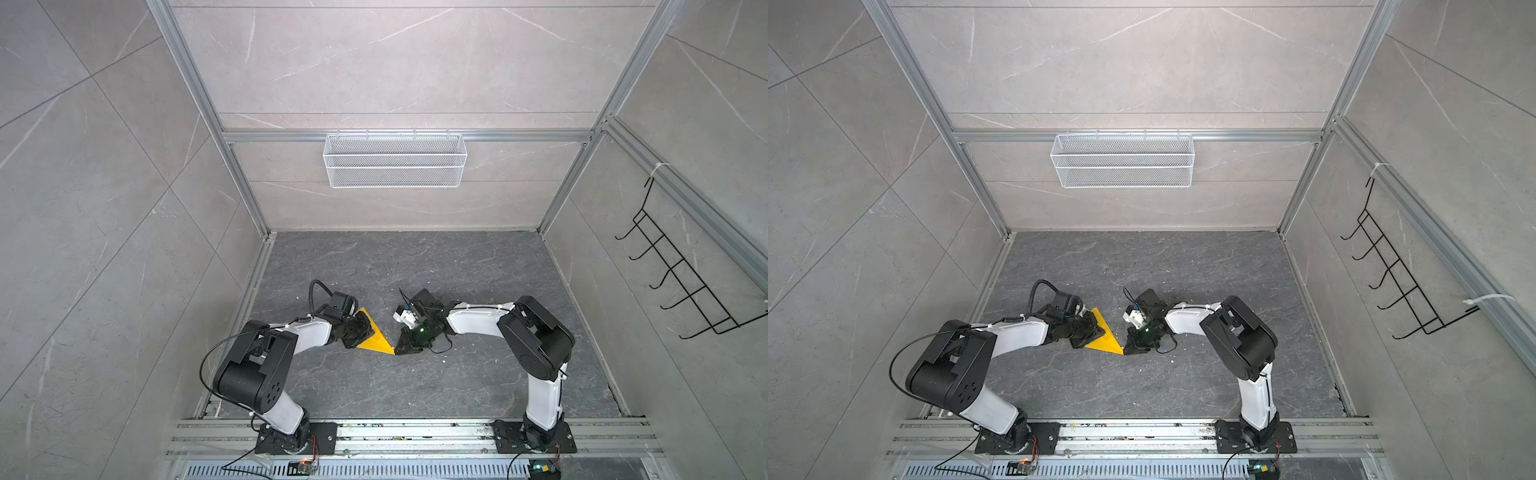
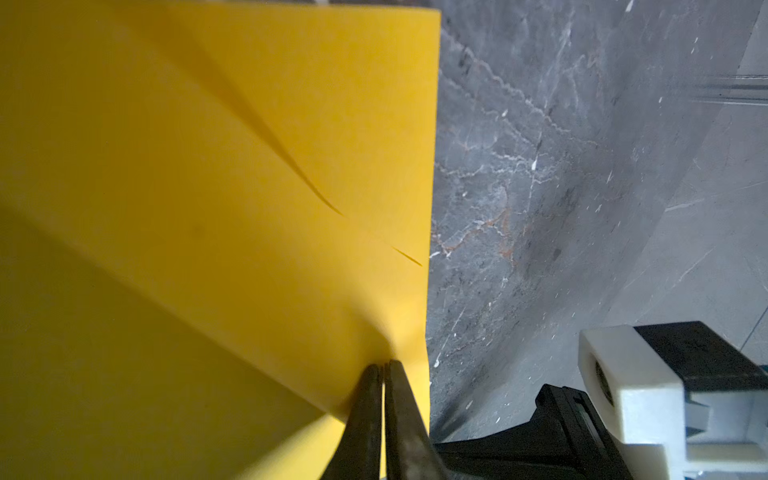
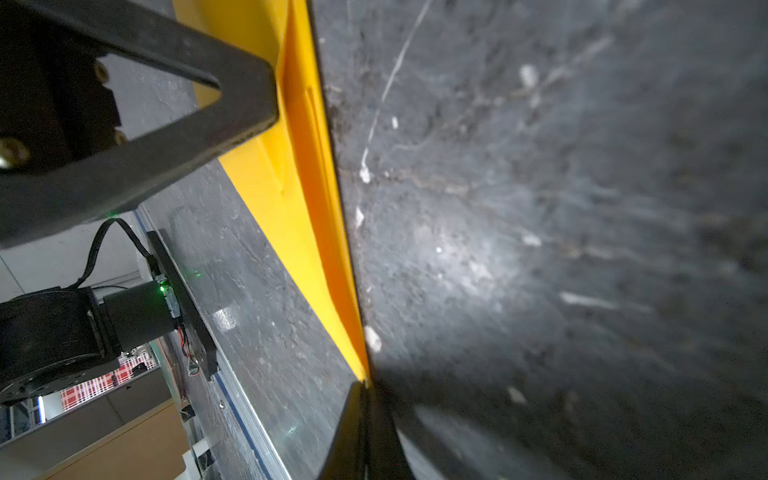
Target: Fold a paper plane with a square sheet of paper (pick it up from the middle)
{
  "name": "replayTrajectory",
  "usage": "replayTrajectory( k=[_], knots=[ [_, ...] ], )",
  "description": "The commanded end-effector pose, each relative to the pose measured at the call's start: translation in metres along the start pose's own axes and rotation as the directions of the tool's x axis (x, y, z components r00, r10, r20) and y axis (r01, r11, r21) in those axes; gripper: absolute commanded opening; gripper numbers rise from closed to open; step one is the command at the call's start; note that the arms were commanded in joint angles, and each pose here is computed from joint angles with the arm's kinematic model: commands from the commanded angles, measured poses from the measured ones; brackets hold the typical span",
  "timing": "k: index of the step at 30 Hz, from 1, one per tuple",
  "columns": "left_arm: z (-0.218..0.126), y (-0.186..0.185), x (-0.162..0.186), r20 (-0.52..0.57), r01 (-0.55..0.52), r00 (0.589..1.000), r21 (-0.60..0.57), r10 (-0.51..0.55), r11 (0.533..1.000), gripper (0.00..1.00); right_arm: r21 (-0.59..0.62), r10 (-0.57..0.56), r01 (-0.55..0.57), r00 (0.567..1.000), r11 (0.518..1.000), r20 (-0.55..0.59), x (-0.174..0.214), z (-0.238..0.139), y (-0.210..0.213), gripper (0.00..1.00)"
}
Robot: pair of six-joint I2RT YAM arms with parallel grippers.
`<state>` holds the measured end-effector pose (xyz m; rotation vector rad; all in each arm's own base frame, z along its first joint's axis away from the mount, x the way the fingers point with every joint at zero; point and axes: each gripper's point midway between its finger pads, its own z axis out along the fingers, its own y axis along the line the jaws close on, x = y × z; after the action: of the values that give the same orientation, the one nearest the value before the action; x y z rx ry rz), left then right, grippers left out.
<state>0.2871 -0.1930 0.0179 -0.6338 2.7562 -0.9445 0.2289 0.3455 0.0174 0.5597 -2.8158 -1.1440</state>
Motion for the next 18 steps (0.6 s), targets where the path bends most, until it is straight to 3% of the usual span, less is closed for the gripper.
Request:
replayTrajectory(
  k=[1, 6, 18],
  knots=[
    [-0.001, 0.031, 0.006, -0.007, 0.031, 0.999, -0.124, -0.032, 0.992, 0.11, 0.008, -0.043, 0.043, 0.999, 0.999, 0.029, 0.000, -0.014, 0.008, 0.08],
    [-0.002, 0.030, 0.006, -0.009, 0.029, 1.000, -0.122, -0.030, 0.992, 0.11, -0.006, -0.113, 0.115, 0.987, 0.993, 0.110, -0.028, -0.022, 0.034, 0.08],
    [-0.002, 0.028, 0.006, -0.012, 0.028, 0.999, -0.117, -0.029, 0.993, 0.11, 0.030, -0.093, 0.090, 0.991, 0.995, 0.092, -0.044, 0.012, 0.029, 0.05]
  ],
)
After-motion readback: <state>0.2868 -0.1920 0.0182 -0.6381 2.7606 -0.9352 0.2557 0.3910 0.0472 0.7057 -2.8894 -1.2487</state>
